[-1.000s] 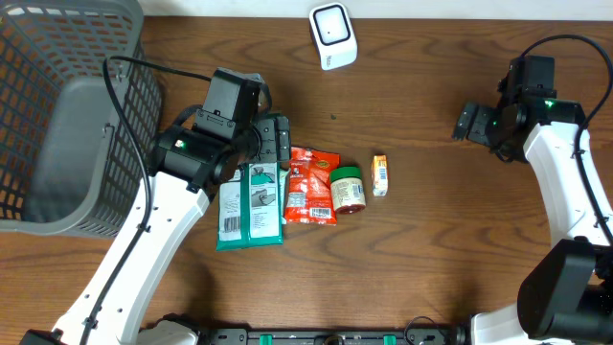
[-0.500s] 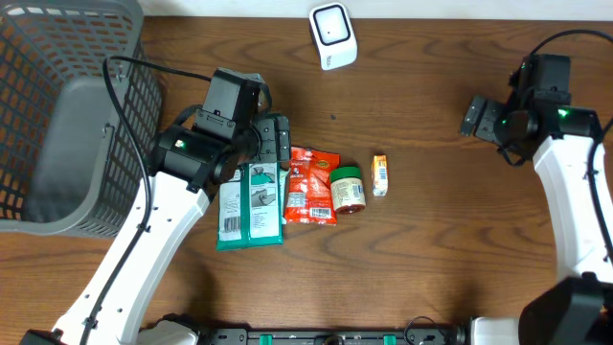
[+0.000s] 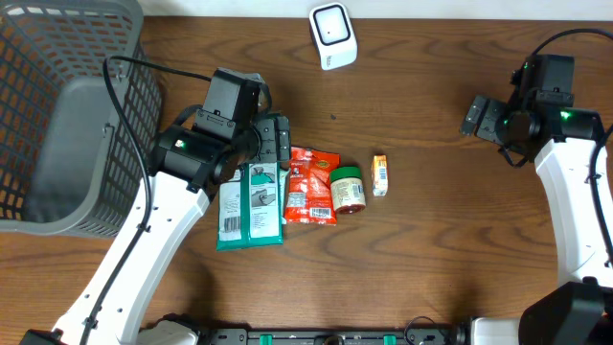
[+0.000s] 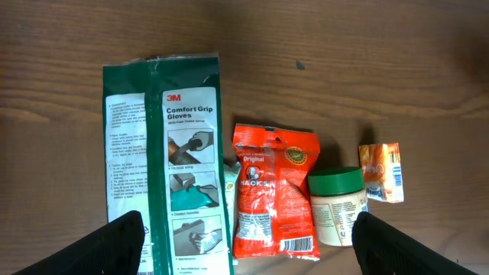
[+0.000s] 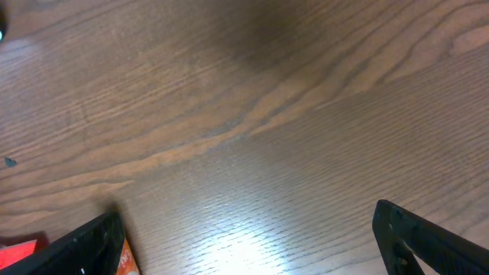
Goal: Scan the item barcode
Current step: 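Move the right gripper down over the small orange box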
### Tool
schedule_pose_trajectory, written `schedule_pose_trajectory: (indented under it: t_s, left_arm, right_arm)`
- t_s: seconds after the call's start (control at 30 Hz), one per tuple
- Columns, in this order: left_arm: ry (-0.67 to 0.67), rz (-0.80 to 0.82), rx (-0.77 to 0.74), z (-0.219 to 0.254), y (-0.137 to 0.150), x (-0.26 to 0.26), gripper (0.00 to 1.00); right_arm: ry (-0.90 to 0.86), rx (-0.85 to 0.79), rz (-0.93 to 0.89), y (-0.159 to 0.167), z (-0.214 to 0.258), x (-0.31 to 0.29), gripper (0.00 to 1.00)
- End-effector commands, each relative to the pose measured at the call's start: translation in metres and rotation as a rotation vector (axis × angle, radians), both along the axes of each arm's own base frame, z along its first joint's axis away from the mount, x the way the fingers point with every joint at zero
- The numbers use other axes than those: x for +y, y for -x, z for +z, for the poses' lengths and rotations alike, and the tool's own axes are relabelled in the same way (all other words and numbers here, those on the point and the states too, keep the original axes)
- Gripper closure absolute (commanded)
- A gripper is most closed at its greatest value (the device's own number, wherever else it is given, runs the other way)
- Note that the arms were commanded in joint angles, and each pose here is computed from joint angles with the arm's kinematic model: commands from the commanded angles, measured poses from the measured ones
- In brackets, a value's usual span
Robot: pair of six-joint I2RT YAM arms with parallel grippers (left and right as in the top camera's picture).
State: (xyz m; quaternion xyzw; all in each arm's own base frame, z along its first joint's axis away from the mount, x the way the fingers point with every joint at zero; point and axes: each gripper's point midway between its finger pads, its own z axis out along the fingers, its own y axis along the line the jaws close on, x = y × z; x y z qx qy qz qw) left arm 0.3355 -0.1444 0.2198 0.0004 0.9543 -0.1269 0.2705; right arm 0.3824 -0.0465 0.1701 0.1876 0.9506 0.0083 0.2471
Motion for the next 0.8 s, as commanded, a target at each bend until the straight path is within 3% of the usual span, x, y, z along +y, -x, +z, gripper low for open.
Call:
schedule_pose_trajectory:
  t_s: [0.0, 0.77]
  left_arm:
    - [-0.005, -0.017, -0.015, 0.0052, -0.0023, -0.0010, 0.13]
    - [-0.005, -0.017, -0.015, 0.0052, -0.0023, -0.0011, 0.13]
  right_arm:
    - [0.012, -0.022, 0.010, -0.0018, 0.0087, -0.0007, 0.01]
    - [-0.031, -0.038, -0.010, -0.0047, 0.0100, 0.0038, 0.01]
